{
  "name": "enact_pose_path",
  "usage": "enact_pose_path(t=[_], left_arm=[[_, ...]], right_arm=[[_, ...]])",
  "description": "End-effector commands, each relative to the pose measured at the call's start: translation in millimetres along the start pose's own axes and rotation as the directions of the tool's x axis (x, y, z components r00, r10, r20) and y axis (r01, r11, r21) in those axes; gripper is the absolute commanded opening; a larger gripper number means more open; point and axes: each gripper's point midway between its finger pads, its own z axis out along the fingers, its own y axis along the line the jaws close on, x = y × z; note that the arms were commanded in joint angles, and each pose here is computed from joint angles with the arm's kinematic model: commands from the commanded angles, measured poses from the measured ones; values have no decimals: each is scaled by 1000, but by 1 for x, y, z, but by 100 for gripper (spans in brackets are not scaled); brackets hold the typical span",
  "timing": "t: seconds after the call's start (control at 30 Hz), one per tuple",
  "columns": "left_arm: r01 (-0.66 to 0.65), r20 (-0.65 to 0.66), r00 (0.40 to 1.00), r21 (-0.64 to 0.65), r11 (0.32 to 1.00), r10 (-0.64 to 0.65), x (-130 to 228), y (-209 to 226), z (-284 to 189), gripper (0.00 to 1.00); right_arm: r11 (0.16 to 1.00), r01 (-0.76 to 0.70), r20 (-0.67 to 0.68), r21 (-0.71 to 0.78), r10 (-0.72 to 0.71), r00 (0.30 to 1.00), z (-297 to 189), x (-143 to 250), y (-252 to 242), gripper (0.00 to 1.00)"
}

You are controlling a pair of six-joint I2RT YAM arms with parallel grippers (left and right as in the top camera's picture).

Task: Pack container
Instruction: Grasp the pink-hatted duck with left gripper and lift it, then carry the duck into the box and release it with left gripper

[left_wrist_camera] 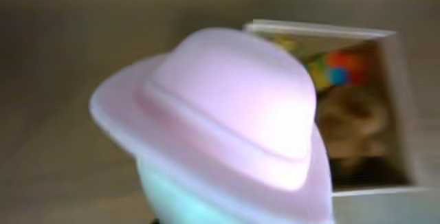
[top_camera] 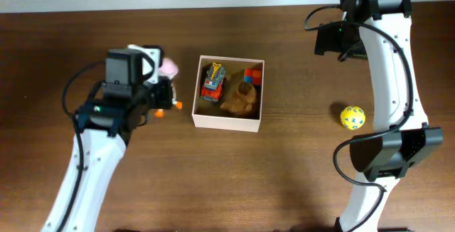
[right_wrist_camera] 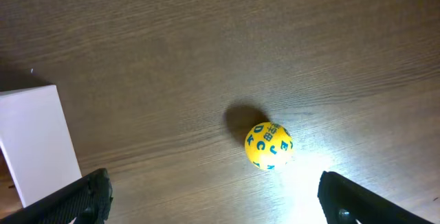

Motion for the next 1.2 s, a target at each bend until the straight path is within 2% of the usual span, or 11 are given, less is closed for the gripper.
enact_pose_path(t=[0.0, 0.27, 0.4, 0.57, 0.7, 0.77, 0.9, 1.17], left_arm=[[-124, 69, 991, 94, 988, 118, -14, -39, -8, 8], [-468, 152, 882, 164, 868, 447, -14, -104, 21, 7], [-544, 139, 839, 171, 821, 527, -7, -110, 47, 7], [-589, 75, 807, 189, 786, 586, 12, -106, 89, 8], [-593, 34, 799, 203, 779, 600, 25, -104, 117, 18], [-592, 24, 799, 207, 779, 600, 29, -103, 126, 18], [-588, 5, 799, 213, 780, 601, 35, -101, 133, 19], [-578, -97, 790, 208, 789, 605, 55, -88, 131, 38]], right_arm=[[1000, -22, 46, 3, 22, 999, -15, -4, -7, 99], [1000, -22, 46, 3, 22, 999, -15, -4, -7, 99], [1000, -22, 46, 3, 22, 999, -15, -4, -7, 99], [1000, -22, 46, 3, 22, 999, -15, -4, -7, 99], [1000, -22, 46, 3, 22, 999, -15, -4, -7, 99], [1000, -22, 46, 3, 22, 999, -15, -4, -7, 99], [1000, -22, 46, 3, 22, 999, -15, -4, -7, 99], [1000, -22, 46, 3, 22, 999, -15, -4, -7, 99]])
